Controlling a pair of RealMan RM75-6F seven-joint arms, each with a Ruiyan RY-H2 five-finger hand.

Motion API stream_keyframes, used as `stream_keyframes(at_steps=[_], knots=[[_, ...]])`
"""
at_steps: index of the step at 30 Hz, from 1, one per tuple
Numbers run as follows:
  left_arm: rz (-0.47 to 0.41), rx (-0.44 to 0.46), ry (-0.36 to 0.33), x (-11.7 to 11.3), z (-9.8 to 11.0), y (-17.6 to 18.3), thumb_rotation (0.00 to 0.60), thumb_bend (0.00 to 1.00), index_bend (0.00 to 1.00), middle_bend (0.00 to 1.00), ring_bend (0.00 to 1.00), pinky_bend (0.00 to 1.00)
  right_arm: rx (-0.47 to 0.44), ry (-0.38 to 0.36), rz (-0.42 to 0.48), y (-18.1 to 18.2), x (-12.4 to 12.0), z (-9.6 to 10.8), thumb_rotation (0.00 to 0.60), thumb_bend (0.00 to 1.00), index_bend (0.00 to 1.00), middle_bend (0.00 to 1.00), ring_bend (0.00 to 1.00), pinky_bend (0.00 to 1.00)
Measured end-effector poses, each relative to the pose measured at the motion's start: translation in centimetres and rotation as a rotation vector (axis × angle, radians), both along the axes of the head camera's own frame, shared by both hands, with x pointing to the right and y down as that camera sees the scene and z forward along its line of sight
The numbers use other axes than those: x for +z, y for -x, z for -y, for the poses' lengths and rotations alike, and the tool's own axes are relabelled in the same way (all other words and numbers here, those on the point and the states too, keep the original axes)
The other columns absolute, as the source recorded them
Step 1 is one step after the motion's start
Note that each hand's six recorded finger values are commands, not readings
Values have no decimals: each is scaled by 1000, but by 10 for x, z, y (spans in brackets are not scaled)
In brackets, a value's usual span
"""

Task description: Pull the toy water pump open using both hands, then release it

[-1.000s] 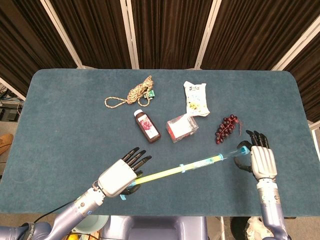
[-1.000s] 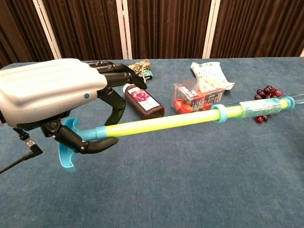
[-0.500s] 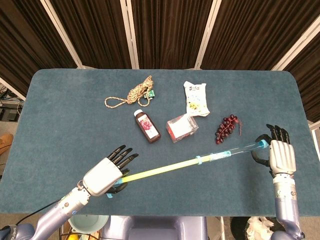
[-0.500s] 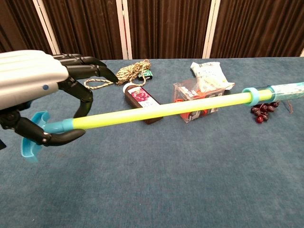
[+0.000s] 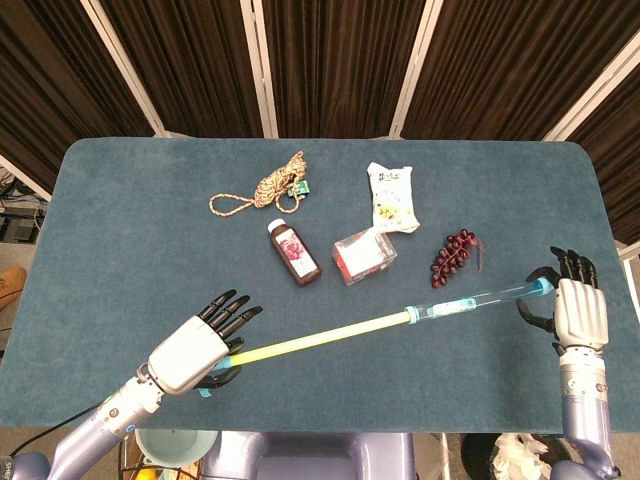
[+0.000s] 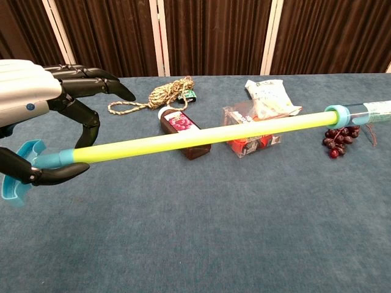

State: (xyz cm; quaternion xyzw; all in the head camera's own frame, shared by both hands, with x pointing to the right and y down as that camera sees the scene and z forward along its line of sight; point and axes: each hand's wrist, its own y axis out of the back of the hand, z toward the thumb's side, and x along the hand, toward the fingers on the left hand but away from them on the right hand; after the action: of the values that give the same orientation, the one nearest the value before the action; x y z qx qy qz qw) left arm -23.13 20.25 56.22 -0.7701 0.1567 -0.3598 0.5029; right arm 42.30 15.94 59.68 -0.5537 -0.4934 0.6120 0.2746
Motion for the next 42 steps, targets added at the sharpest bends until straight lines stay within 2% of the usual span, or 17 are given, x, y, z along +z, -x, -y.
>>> stream_keyframes(at_steps=[4,6,9,17,20,23,27,34,38,42], knots=[[12,-7,6,2,-1,3,600,173,241,7,0,41,-12,22,-8,0,1,-3,600,318,238,7,1,0],[23,-15,14,3,-1,6,600,143,151,0,0,31,-22,40,-15,0,2,-5,600,298,173,0,0,0],[46,-34,23,6,0,11,600,137,99,0,0,30,-32,67,-27,0,2,-7,600,287,155,0,0,0],[96,-100,38,10,6,31,600,136,85,0,0,30,-17,90,-24,-1,0,-10,600,286,154,0,0,0],[104,-133,45,10,6,40,600,103,78,0,0,30,-24,100,-23,0,-1,-13,600,267,154,0,0,0],[118,-185,39,8,6,54,600,73,65,0,0,30,-60,106,-34,2,-2,-17,600,217,153,0,0,0],[141,-296,10,1,3,81,600,66,37,0,0,27,-156,100,-59,10,-7,-24,600,150,154,0,0,0],[133,-484,-48,-21,-14,136,600,58,0,0,0,10,-290,87,-35,21,-24,-47,600,99,126,0,0,0],[119,-570,-70,-35,-29,170,600,58,0,0,0,10,-299,71,-19,15,-37,-61,600,98,103,0,0,0],[142,-625,-91,-45,-50,205,600,57,0,0,0,10,-293,40,-16,7,-47,-67,600,100,102,0,0,0]])
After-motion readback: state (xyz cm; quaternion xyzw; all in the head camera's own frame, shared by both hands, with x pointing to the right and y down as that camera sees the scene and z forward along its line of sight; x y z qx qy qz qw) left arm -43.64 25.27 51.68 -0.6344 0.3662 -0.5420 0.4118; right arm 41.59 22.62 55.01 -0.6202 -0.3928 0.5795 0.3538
